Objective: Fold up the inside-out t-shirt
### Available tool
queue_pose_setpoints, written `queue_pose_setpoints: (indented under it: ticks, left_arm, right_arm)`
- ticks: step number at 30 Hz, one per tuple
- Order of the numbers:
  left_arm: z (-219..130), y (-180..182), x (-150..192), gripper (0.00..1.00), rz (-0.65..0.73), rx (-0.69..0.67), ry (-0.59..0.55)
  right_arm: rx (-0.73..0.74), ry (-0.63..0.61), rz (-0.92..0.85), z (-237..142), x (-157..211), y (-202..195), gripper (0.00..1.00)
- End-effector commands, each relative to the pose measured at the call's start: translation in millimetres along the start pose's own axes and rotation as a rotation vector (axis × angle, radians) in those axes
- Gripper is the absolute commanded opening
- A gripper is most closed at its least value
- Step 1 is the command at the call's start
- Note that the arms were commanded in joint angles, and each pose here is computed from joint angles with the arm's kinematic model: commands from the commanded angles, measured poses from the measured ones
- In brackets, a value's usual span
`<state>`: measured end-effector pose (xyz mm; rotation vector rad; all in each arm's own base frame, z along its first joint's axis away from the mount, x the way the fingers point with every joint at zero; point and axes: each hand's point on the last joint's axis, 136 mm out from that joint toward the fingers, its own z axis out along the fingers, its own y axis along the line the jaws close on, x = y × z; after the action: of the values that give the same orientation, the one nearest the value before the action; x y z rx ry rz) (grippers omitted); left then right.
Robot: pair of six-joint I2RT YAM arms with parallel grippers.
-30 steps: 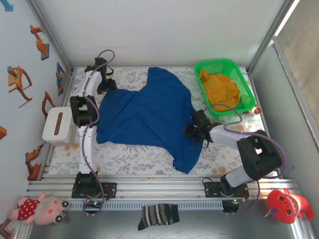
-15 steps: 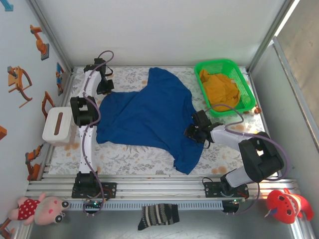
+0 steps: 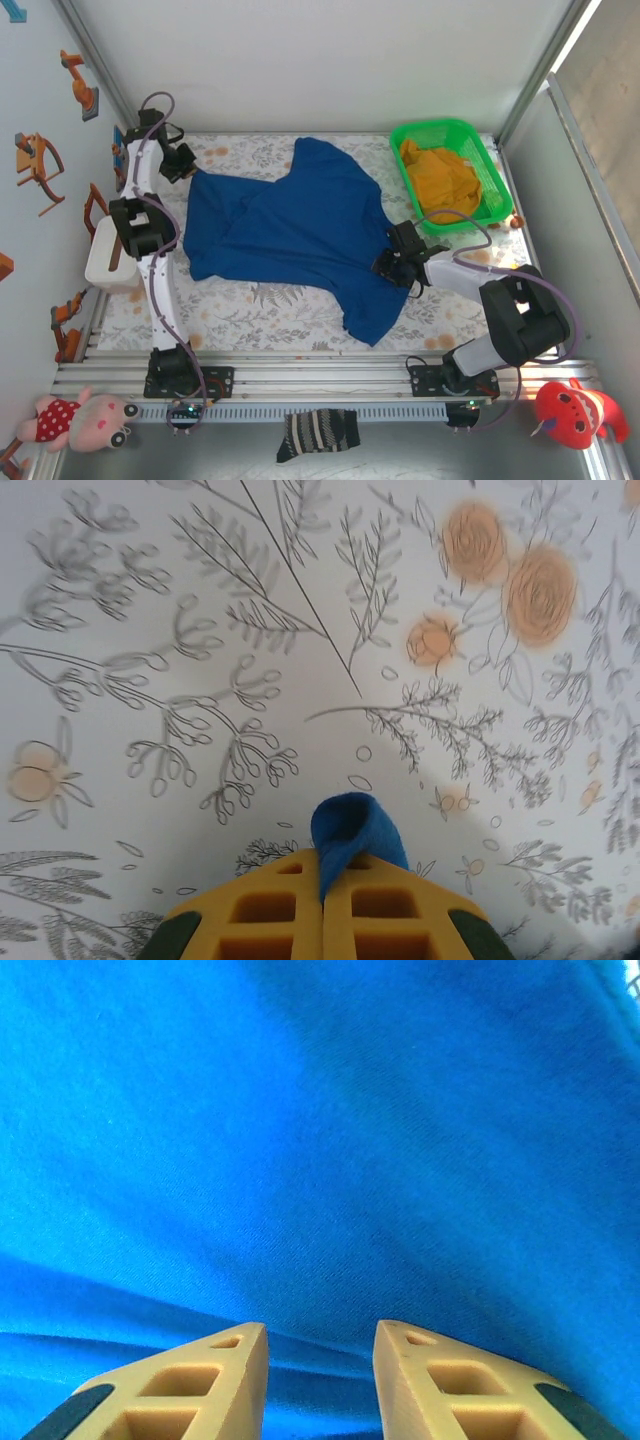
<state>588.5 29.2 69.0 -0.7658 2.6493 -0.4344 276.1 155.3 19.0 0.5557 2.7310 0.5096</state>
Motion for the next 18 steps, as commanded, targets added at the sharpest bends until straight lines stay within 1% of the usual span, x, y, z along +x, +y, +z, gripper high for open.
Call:
queue_pose_setpoints:
  ticks: [1,4,5,6,7,8,10,12,14,18]
  left_arm:
    - [-16,-14,-13,0.00,-0.036,0.045,-0.057]
    - [-13,-10,-21,0.00,-0.070,0.069,-0.065]
    - [-14,-9,-23,0.05,-0.081,0.075,-0.063]
    - [-15,-8,-24,0.17,-0.093,0.091,-0.058]
    - [-17,-9,-25,0.32,-0.100,0.107,-0.053]
    - [-20,-10,-24,0.39,-0.099,0.115,-0.048]
    - [-34,-13,-20,0.48,-0.078,0.122,-0.045]
    - [-52,-15,-11,0.52,-0.066,0.124,-0.041]
    - [-71,-14,5,0.53,-0.067,0.126,-0.036]
    - [-98,2,63,0.56,-0.111,0.149,-0.024]
  right_arm:
    - [0.135,0.031,0.044,5,13,-38,0.34]
    - [0.133,0.030,0.047,4,12,-37,0.34]
    - [0.129,0.031,0.045,3,12,-35,0.34]
    - [0.116,0.027,0.040,2,10,-31,0.34]
    - [0.093,0.024,0.023,1,6,-24,0.34]
    - [0.061,0.015,-0.003,-2,1,-15,0.34]
    - [-0.025,0.013,-0.077,-12,-6,11,0.34]
    - [-0.100,-0.005,-0.144,-28,-15,35,0.34]
    - [-0.135,-0.021,-0.186,-47,-22,49,0.34]
    - [-0.152,-0.045,-0.232,-79,-25,59,0.34]
